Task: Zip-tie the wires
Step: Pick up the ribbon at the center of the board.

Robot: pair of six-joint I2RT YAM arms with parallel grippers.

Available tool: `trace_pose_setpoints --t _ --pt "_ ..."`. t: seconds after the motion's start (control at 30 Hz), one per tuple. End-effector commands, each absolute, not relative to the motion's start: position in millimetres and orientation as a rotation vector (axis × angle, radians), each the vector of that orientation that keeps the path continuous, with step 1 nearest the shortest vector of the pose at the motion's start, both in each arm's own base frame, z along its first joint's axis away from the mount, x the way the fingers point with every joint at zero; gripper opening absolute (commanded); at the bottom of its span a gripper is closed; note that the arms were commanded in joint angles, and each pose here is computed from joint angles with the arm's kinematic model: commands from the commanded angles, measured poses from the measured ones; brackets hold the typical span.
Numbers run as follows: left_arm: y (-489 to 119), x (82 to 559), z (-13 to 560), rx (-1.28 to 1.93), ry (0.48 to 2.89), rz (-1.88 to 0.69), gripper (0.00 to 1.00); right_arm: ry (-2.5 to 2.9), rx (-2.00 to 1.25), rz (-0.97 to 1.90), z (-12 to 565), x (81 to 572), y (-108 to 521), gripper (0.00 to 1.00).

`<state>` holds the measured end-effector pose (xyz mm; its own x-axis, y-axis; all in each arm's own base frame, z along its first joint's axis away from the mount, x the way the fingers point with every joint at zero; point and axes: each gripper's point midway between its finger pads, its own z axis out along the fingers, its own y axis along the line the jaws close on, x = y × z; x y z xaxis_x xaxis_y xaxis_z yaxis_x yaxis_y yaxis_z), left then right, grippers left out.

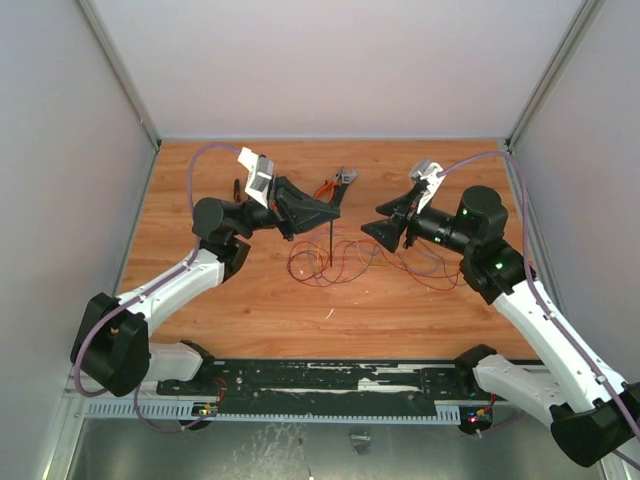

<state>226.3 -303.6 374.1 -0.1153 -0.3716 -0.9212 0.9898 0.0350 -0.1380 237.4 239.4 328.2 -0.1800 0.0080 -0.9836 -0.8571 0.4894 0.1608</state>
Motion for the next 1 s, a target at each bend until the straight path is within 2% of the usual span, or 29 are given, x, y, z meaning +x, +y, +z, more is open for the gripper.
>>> trace_pose_setpoints --t 0.0,0.4,0.97 --pt "-301 215 382 0.980 0.948 -1.416 0.00 1.605 -0.739 0.839 311 250 222 0.59" --pt "-300 210 380 1.039 0.883 -1.538 0.00 1.600 -0.729 0.794 302 260 212 0.59" --pt "-298 199 370 1.137 0.854 -1.544 0.00 1.608 -0.719 0.775 296 264 208 0.59"
